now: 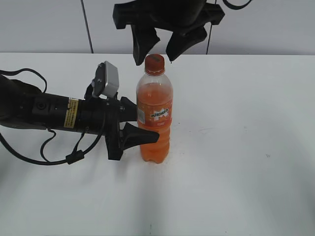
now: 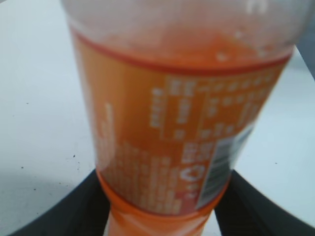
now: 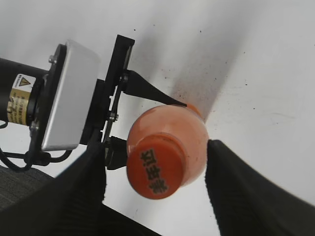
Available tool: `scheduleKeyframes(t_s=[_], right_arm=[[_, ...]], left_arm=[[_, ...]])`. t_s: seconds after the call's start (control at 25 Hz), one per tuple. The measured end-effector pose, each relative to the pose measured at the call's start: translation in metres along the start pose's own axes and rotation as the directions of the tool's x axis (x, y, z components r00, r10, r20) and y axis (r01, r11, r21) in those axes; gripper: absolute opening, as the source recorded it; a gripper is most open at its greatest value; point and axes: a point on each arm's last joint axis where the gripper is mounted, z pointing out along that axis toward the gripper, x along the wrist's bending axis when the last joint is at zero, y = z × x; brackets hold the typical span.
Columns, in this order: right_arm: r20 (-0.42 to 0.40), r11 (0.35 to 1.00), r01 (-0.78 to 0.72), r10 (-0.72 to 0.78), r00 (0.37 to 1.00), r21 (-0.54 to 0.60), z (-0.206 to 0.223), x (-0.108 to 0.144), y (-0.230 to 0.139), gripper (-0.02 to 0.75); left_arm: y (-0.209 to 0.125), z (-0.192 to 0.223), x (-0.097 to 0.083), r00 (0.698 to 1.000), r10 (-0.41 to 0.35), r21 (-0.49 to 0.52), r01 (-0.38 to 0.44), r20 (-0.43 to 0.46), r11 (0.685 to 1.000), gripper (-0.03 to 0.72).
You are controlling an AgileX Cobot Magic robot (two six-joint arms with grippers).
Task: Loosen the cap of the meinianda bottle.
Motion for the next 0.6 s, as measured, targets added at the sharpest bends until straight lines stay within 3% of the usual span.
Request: scheduleKeyframes(t_s=[0.32, 0.48, 0.6], right_arm=[[0.005, 1.0, -0.002, 0.002, 1.0, 0.024, 0.0107, -0.0004, 0.0004, 0.395], [0.006, 1.0, 0.0, -0.001, 1.0, 0.029, 0.0109, -0.0005, 0.0, 0.282], [0.007, 0.999, 0.02, -0.02, 1.0, 0.029, 0.0109, -0.0006, 0.0001, 0.278]], left_arm=[[0.0, 0.0, 0.0, 1.0, 0.0, 0.0, 0.0, 0.0, 1.0, 0.391], [0.0, 0.0, 0.0, 1.0, 0.0, 0.0, 0.0, 0.0, 1.0, 0.391], [0.0, 0.0, 0.0001, 1.0, -0.001, 0.0, 0.001, -0.001, 1.0, 0.391]])
